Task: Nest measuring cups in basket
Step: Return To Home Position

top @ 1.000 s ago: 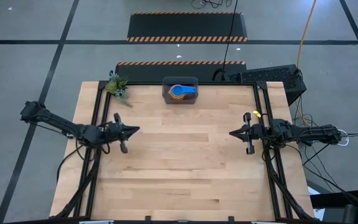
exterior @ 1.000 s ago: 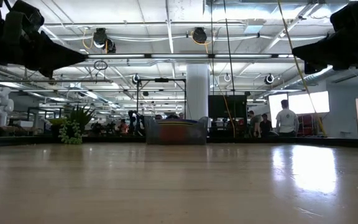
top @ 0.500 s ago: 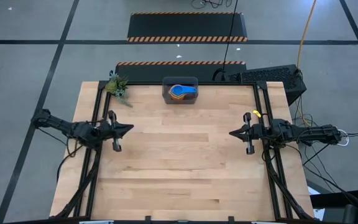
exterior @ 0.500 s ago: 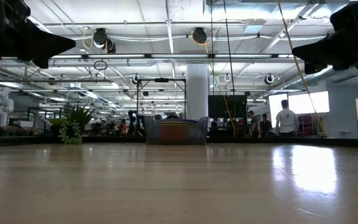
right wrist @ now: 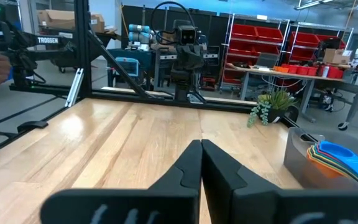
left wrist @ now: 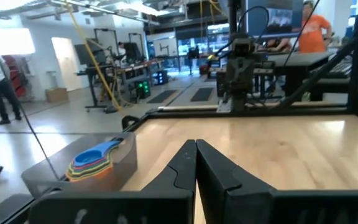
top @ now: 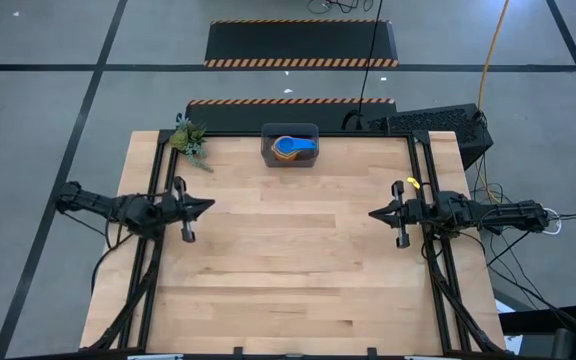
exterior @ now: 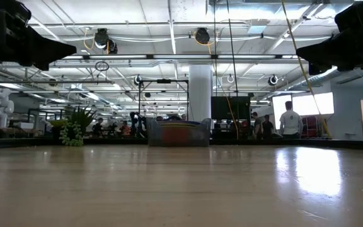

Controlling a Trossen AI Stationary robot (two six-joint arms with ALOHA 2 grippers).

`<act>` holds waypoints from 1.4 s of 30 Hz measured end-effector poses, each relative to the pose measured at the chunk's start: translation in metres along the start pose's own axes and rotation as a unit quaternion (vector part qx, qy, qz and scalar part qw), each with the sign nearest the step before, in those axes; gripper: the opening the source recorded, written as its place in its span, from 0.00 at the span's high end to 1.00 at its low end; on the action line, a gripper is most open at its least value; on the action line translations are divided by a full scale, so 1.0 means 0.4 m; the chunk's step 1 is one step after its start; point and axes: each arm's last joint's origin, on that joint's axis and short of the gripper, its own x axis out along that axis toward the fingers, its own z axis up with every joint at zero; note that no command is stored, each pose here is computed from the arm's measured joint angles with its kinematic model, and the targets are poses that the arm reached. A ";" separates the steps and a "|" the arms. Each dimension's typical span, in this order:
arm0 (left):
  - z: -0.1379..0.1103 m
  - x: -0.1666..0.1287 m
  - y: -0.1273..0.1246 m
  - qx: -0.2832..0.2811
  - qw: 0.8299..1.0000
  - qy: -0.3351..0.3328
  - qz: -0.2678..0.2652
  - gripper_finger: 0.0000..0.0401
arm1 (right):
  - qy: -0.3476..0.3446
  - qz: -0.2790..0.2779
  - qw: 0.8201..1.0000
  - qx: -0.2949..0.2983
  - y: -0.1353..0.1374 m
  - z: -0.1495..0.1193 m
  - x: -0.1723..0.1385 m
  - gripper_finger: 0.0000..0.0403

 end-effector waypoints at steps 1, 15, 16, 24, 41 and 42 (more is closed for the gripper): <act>-0.002 0.001 0.001 0.002 1.000 0.002 -0.002 0.98 | 0.000 0.000 1.000 0.000 0.000 0.000 0.000 1.00; -0.016 0.016 0.034 0.012 0.999 0.014 -0.036 0.98 | -0.001 0.000 1.000 0.000 0.000 0.001 0.000 1.00; -0.017 0.017 0.037 0.014 0.999 0.016 -0.039 0.98 | -0.001 0.000 1.000 0.000 0.000 0.001 0.000 1.00; -0.023 0.019 0.048 0.006 0.998 0.021 -0.061 0.98 | -0.001 0.000 1.000 0.000 0.000 0.001 0.000 1.00; -0.026 0.019 0.039 -0.025 0.996 0.029 -0.081 0.99 | -0.002 0.000 1.000 0.000 0.000 0.001 0.000 1.00; -0.026 0.019 0.039 -0.023 0.996 0.029 -0.081 0.99 | -0.002 0.000 1.000 0.000 0.000 0.001 0.000 1.00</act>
